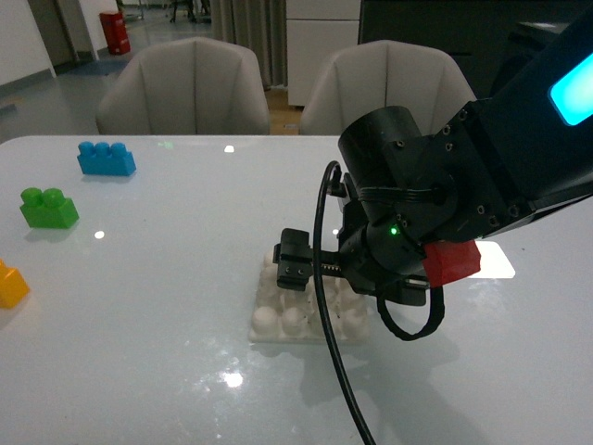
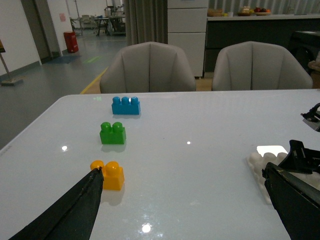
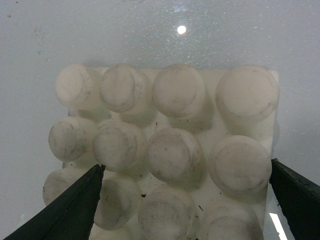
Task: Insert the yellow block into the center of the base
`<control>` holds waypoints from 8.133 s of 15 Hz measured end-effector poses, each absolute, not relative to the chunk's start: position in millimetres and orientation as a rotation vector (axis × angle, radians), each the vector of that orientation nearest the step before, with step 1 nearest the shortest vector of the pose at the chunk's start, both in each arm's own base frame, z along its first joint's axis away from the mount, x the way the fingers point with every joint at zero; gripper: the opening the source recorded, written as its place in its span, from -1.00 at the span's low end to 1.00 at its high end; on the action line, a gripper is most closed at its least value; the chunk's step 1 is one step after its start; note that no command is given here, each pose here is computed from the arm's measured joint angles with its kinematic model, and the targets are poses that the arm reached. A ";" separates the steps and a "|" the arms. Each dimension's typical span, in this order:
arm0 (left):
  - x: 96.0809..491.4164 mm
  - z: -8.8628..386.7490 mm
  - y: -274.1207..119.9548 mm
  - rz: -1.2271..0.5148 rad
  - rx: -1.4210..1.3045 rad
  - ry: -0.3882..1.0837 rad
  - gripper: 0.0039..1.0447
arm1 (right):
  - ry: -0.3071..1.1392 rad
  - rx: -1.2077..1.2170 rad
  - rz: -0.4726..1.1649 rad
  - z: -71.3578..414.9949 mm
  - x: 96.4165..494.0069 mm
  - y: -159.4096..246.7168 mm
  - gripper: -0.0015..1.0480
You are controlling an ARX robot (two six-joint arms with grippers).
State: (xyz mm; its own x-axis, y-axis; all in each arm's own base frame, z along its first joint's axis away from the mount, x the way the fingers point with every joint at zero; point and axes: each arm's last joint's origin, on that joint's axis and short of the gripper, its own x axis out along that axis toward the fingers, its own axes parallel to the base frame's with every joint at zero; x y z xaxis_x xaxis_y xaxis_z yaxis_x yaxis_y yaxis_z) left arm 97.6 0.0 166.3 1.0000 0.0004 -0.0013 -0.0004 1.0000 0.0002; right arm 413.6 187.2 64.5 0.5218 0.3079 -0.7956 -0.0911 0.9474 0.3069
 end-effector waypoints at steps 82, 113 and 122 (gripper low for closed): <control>355.2 96.1 132.8 -0.176 0.104 0.462 0.88 | -0.003 0.003 0.000 166.4 97.3 0.0 0.88; 360.8 41.7 126.9 -0.051 -0.070 0.524 0.23 | -0.003 0.003 0.000 166.4 97.3 0.0 0.88; 332.6 114.9 -5.0 -0.088 -0.077 0.418 0.22 | -0.002 0.003 0.000 166.4 97.3 0.0 0.88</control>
